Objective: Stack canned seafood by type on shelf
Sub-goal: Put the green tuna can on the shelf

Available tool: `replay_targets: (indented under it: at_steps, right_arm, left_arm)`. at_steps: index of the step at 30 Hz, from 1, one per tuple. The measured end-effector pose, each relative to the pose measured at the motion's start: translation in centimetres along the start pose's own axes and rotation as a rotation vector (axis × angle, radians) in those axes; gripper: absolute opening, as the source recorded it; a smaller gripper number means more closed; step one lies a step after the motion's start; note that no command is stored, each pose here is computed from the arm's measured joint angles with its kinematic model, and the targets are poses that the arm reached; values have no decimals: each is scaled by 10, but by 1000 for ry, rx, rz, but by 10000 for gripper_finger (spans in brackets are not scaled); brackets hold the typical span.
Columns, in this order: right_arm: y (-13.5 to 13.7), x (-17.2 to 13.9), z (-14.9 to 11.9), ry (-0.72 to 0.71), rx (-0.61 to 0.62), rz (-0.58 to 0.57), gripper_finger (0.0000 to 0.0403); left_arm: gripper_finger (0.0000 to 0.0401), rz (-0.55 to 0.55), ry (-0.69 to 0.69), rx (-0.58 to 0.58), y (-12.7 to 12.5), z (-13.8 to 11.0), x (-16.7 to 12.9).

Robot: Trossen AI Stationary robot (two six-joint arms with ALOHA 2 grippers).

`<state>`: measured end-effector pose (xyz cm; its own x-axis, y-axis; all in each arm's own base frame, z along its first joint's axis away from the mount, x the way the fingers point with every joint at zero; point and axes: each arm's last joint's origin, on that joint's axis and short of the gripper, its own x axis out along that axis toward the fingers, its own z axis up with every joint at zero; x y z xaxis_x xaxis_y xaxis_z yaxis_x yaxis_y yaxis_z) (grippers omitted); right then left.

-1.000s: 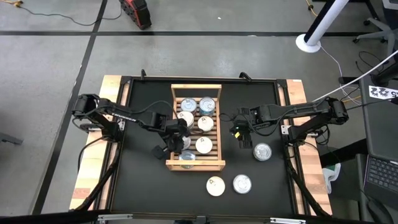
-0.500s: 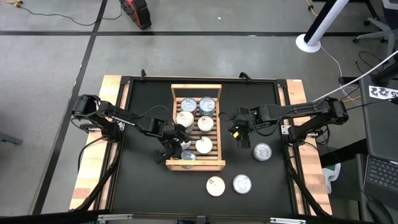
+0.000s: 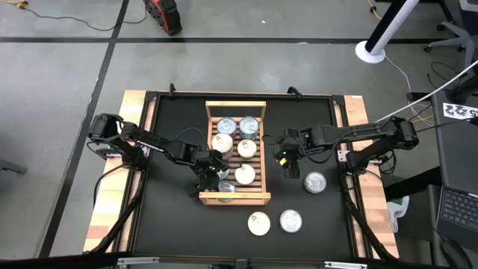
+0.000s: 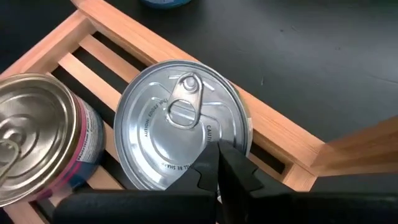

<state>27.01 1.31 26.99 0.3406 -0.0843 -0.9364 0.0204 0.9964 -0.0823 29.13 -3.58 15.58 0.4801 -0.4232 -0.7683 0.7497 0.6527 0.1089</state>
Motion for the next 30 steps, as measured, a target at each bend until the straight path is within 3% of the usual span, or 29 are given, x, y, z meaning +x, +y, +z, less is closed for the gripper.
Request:
replay_targets:
  at_steps: [9,18,30]
  right_arm:
    - [0,0,0,-3,0,0,237]
    - [0,0,0,-3,0,0,237]
    - [0,0,0,-3,-3,0,237]
  left_arm:
    - [0,136,144,-10,5,-9,0]
    - [0,211,195,-16,12,-14,-3]
    - [0,244,113,-64,8,-1,-19]
